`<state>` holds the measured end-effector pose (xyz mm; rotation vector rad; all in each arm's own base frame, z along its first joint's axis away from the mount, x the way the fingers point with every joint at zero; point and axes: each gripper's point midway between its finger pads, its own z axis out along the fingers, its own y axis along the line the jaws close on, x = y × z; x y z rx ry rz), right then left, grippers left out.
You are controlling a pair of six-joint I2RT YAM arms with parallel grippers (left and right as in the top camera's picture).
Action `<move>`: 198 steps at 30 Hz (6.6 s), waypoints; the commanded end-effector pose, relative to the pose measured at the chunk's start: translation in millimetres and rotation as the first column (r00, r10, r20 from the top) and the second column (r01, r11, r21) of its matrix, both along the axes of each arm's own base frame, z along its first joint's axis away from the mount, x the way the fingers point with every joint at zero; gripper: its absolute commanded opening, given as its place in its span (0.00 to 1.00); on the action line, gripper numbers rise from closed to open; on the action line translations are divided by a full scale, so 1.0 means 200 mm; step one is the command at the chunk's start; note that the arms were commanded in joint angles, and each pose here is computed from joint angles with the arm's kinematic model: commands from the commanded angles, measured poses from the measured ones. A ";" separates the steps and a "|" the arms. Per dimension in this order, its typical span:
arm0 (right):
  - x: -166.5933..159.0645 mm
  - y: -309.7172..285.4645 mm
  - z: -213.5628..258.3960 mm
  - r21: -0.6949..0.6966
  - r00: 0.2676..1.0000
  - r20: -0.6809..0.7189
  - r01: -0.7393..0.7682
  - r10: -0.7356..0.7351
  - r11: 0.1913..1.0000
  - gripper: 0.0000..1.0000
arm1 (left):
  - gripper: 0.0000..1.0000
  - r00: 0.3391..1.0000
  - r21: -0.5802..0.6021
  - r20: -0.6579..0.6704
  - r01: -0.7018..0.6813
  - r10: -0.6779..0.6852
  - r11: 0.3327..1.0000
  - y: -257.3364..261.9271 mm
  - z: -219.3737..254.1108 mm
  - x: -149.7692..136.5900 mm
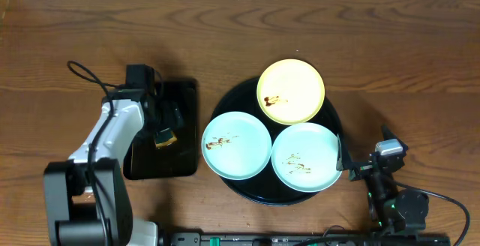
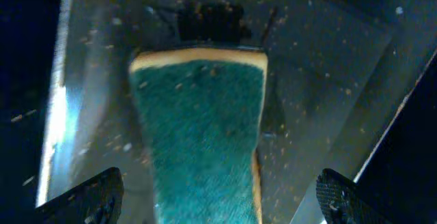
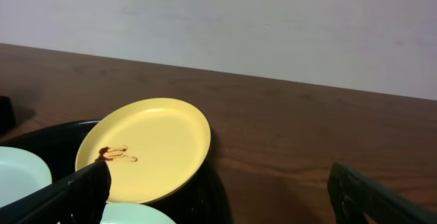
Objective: Clean dirty plates on tray and stack at the side
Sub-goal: 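Move the left gripper over the sponge on the small black tray, then close the left gripper on the green-and-yellow sponge and lift it, then reach the right gripper to the rim of the lower-right blue plate, then grip the blue plate rim with the right gripper and tilt it up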
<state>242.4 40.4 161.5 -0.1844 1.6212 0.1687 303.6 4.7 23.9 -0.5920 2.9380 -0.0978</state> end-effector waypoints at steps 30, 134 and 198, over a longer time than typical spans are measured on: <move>0.00 0.00 -0.01 -0.001 1.000 -0.001 -0.003 0.003 1.000 0.99 | 0.22 0.999 0.061 0.005 -0.048 0.048 0.997 0.08 -0.06 0.04; -0.04 0.38 -0.24 0.408 0.310 -0.868 0.002 0.387 0.913 0.99 | 0.07 0.968 -0.039 0.247 0.050 -0.039 0.998 -0.10 0.57 -0.16; 0.10 1.02 -0.36 0.376 0.165 -0.866 -0.408 0.472 0.832 0.81 | 0.08 0.875 -0.077 0.307 0.416 -0.375 0.906 -0.62 0.52 -0.10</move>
